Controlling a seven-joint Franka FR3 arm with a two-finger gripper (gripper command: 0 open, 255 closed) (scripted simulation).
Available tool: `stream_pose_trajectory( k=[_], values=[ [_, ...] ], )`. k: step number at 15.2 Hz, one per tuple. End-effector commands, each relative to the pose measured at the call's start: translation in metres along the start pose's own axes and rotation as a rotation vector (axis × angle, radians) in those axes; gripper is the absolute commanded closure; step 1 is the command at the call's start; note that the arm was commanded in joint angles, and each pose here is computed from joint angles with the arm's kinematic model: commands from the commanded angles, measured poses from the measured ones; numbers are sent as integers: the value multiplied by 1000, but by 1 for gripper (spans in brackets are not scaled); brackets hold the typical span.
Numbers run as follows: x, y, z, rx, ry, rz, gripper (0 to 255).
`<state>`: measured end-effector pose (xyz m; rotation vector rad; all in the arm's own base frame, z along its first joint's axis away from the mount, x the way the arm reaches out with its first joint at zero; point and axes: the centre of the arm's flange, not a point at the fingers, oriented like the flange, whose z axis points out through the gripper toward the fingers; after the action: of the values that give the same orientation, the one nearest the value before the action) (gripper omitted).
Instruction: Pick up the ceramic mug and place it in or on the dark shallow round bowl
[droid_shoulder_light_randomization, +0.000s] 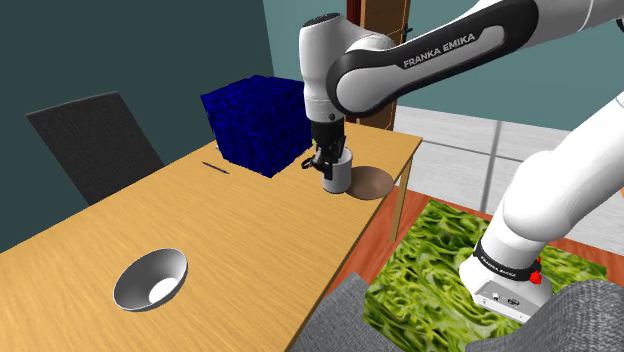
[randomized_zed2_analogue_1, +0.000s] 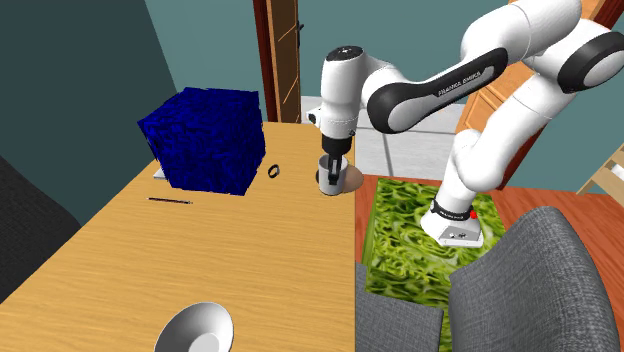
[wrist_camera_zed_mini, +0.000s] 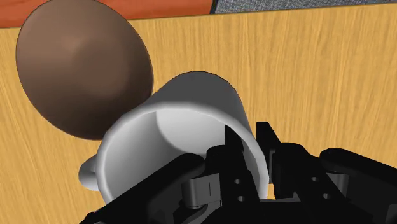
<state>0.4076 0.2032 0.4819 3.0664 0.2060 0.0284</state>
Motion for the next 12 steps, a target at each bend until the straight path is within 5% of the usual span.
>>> stream_pose_trajectory(
  k=[1, 12],
  values=[
    [-4, 26, 1, 1, 0, -2, 255],
    [-24, 169, 2, 1, 0, -2, 255]
  ],
)
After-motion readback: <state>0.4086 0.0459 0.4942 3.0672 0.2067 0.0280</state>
